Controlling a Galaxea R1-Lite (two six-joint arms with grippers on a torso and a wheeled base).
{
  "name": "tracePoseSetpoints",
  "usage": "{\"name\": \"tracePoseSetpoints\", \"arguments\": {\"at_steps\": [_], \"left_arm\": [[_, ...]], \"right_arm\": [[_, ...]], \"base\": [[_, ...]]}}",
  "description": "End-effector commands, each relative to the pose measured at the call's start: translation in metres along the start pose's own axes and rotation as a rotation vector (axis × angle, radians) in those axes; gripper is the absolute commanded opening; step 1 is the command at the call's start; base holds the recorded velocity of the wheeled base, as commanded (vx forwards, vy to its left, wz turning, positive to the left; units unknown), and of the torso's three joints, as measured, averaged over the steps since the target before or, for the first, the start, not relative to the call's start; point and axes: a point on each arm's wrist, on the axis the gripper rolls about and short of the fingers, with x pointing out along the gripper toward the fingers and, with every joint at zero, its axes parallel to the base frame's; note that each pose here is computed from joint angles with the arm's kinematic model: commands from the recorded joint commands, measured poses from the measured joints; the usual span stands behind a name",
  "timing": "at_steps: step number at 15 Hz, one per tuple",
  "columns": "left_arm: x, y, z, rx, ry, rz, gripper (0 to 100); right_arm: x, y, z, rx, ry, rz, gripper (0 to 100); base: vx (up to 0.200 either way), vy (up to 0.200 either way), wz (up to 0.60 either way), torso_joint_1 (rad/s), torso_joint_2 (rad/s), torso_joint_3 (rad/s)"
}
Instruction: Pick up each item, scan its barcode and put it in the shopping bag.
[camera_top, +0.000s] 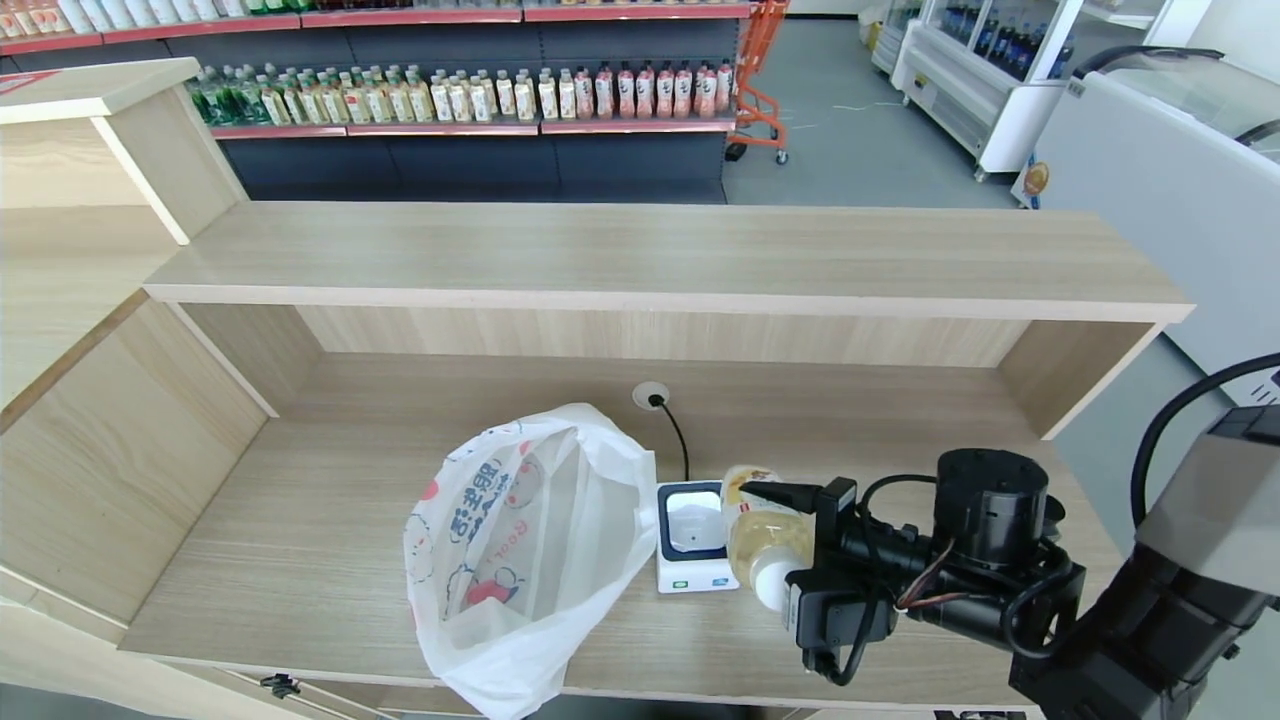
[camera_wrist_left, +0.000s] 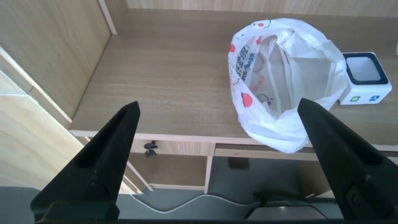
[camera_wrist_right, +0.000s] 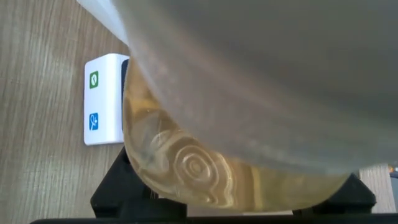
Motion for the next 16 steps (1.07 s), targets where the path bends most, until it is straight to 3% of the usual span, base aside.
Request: {"name": "tracePoseSetpoints", "arguments": {"at_steps": [1,16], "left_arm": [[0.000,0.000,0.000,0.000,-0.001,-0.001,100],[0.000,0.000,0.000,0.000,-0.001,0.001,100]], "right_arm": [[0.006,0.009,-0.004,0.017,0.002,0.022,0],[0.049,0.031,-0.008,0.019,-0.044,0.003,0]], "base": [[0.000,0.000,0.00,0.000,0.00,0.000],[0.000,0.000,0.00,0.000,0.00,0.000]]}}
